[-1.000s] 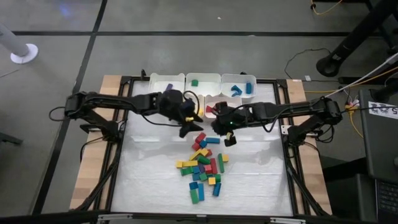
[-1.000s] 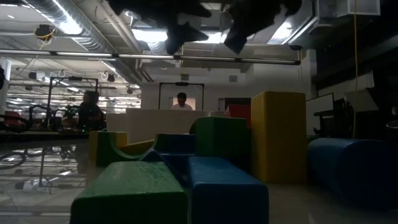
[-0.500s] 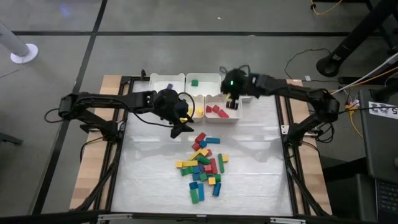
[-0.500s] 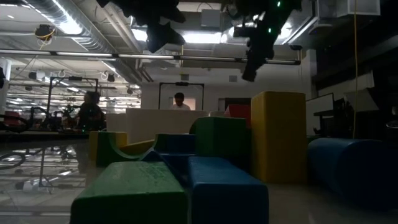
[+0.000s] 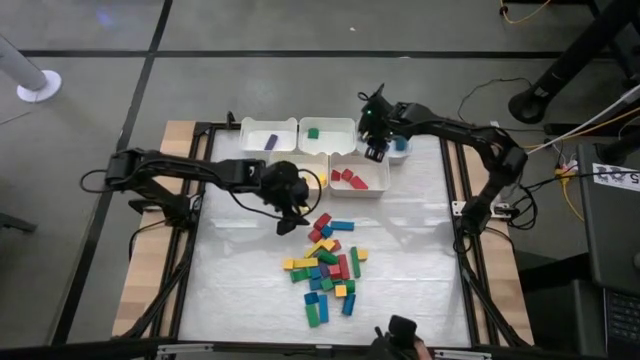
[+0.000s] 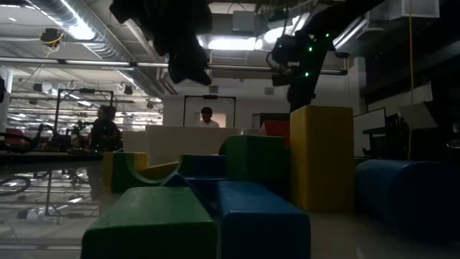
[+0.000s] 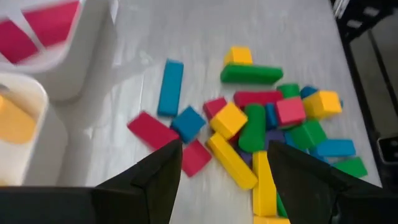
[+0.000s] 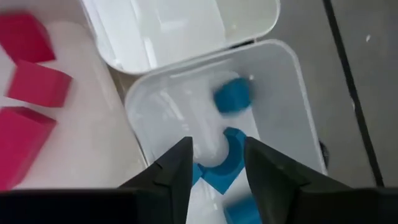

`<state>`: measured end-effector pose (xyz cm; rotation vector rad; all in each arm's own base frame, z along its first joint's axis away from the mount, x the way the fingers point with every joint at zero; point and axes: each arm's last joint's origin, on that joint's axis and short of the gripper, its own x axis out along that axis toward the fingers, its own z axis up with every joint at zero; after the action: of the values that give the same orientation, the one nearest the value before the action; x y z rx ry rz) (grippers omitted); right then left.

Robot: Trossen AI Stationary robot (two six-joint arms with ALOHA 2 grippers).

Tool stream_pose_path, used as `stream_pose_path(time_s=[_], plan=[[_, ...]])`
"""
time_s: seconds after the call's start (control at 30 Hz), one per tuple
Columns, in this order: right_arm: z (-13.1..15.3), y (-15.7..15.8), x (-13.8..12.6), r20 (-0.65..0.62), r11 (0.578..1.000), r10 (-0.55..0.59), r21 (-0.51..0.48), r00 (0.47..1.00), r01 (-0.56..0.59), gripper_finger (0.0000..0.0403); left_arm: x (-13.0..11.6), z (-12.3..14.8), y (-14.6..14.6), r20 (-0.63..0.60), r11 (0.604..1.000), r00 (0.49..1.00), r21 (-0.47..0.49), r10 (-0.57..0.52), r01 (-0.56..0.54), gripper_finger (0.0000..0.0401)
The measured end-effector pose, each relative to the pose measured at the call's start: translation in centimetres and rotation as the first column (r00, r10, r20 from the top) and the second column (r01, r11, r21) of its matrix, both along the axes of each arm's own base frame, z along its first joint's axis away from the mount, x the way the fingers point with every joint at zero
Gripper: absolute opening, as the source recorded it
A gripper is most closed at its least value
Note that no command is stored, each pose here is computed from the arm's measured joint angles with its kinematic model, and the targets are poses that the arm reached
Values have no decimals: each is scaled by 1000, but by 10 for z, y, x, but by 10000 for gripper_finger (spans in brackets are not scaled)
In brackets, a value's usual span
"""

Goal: Sort blocks
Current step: Put the yellow block into the bottom left bin

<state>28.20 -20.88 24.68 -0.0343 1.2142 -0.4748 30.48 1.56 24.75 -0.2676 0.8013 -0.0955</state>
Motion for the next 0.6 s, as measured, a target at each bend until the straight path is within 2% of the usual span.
stream_pose_path(time_s=[0.2,0.4,0.53,0.6], plan=[[-13,-2,5,-43,1000,-4,10,999,4,166,0,-16,-18,-116,999,992,-18,-47,45,223],[-14,-3,5,-44,1000,-4,11,999,5,167,-14,-27,-52,-280,985,944,-20,-173,174,223],[-14,-2,5,-44,1000,-3,11,999,3,168,-16,-31,-78,-284,967,927,-15,-247,254,223],[-14,0,7,-41,1000,6,15,999,-6,168,-14,-36,-89,-288,962,923,19,-256,273,223]])
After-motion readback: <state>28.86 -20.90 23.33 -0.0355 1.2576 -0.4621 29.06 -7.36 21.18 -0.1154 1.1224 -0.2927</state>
